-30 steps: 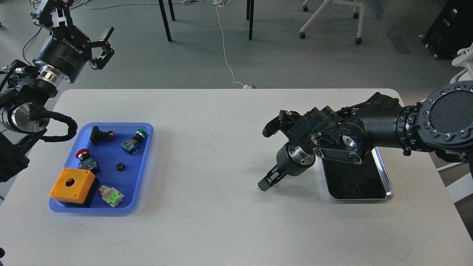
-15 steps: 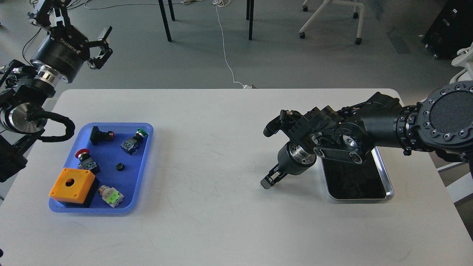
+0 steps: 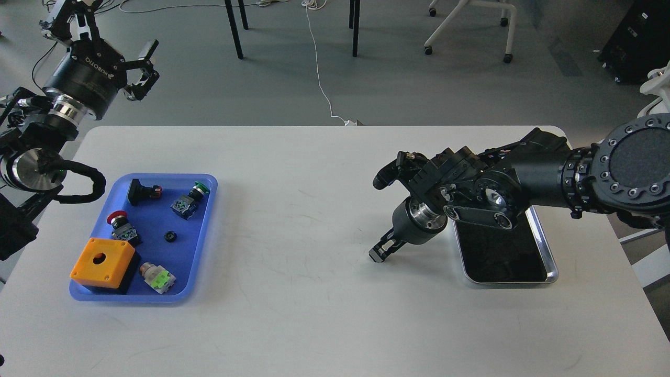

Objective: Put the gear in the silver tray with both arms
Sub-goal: 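Reach the right gripper down and grasp the black gear on the table, then carry the gear with the right gripper and lower it into the silver tray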

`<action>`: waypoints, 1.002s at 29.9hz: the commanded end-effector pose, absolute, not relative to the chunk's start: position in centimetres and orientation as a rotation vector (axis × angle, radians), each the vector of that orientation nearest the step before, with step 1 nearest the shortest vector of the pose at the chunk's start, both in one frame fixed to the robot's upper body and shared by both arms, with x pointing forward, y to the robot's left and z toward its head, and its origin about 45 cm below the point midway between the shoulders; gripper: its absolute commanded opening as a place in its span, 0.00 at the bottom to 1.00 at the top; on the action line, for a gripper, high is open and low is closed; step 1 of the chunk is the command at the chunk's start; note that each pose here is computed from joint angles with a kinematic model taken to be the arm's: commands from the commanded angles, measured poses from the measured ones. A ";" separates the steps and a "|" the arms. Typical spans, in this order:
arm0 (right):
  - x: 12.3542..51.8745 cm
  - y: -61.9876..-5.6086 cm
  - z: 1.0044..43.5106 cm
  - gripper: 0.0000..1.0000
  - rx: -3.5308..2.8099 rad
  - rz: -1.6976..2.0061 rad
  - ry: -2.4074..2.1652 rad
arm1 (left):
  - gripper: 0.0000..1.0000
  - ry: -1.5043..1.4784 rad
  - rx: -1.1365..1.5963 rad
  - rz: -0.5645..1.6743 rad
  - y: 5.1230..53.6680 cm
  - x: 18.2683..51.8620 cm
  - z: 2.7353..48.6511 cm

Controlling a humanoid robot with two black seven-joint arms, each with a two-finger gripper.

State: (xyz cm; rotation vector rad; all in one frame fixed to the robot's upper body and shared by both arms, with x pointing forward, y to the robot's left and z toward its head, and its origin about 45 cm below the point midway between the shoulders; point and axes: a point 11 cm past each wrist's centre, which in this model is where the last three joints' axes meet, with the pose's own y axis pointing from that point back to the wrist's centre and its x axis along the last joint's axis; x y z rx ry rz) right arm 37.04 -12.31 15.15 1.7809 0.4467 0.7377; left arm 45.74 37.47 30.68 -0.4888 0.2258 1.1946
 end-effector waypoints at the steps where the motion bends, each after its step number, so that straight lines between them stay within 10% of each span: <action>1: 37.0 -12.3 15.1 0.41 1.783 0.734 0.449 | 0.98 0.226 -0.488 1.196 37.5 45.7 30.7; 15: 36.5 -12.5 14.4 0.19 1.796 0.719 0.456 | 0.98 0.237 -0.477 1.207 37.8 45.4 29.8; 30: 36.8 -9.4 20.7 0.17 1.746 0.869 0.532 | 0.98 0.227 -0.475 1.216 38.4 45.3 30.2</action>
